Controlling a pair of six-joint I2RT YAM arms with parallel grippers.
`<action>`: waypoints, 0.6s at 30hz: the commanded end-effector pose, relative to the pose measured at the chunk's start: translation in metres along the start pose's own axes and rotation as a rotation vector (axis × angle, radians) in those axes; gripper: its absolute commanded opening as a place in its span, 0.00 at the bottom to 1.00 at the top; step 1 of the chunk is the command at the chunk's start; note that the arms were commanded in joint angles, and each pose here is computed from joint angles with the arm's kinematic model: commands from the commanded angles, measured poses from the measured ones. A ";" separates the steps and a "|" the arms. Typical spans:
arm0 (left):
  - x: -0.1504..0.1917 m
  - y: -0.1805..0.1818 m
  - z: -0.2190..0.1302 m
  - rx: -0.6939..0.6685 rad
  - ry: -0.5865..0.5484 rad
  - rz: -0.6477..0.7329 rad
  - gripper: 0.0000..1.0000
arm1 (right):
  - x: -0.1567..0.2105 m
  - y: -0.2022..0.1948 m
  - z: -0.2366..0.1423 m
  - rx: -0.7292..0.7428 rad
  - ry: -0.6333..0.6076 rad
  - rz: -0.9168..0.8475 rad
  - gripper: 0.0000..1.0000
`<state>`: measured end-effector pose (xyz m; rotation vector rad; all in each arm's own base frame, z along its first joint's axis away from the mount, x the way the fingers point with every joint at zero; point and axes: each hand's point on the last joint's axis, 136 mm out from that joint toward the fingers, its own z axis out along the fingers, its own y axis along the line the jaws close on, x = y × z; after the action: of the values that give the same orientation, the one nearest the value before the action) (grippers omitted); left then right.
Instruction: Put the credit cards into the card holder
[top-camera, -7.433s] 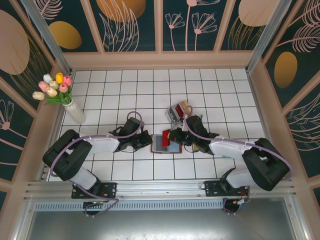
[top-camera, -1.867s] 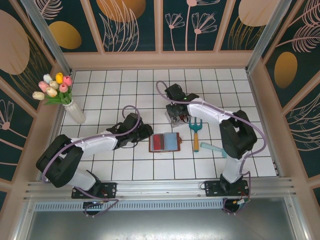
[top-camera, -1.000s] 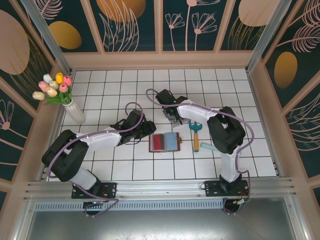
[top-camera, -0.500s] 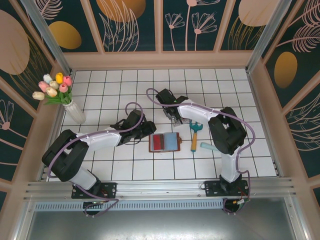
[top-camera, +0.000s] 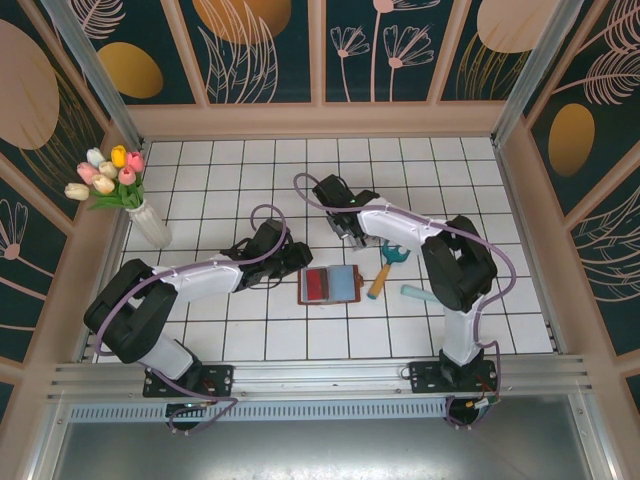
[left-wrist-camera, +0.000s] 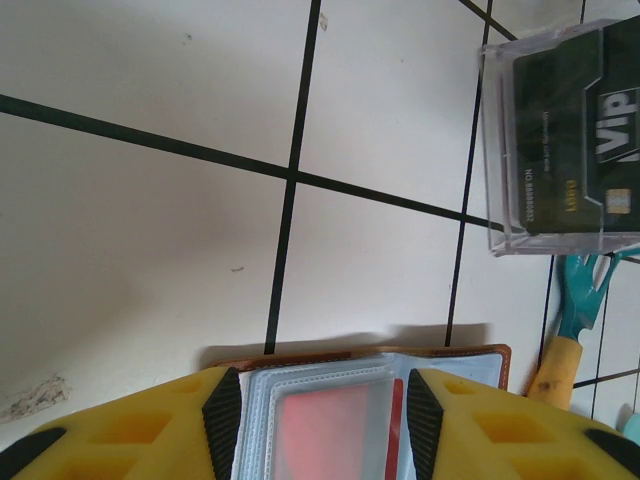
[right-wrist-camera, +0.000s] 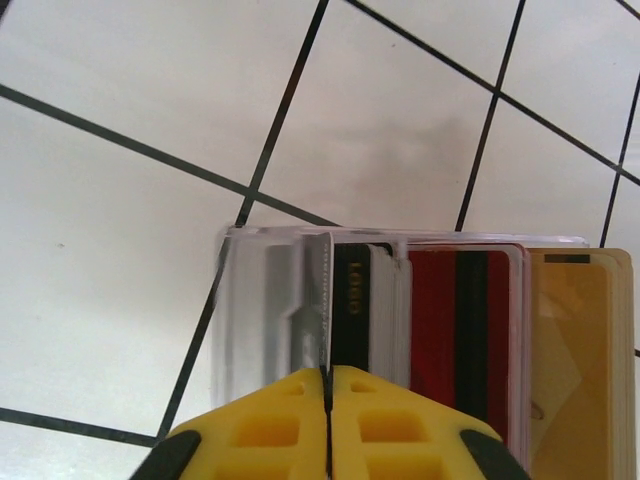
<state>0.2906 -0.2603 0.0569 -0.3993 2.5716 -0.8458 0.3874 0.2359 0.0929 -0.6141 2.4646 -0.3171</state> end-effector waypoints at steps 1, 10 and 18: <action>-0.001 -0.005 0.002 0.018 -0.002 -0.005 0.50 | -0.014 -0.015 -0.029 -0.011 -0.041 0.038 0.07; -0.005 -0.020 -0.004 0.071 -0.001 0.004 0.50 | -0.025 -0.016 -0.060 -0.103 -0.087 0.153 0.01; -0.024 -0.094 -0.043 0.461 0.003 -0.001 0.61 | -0.041 -0.021 -0.152 -0.870 -0.321 0.612 0.00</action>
<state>0.3026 -0.2808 0.1015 -0.3600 2.4449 -1.1326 0.3574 0.2293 0.2068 -0.2352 2.3527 0.5055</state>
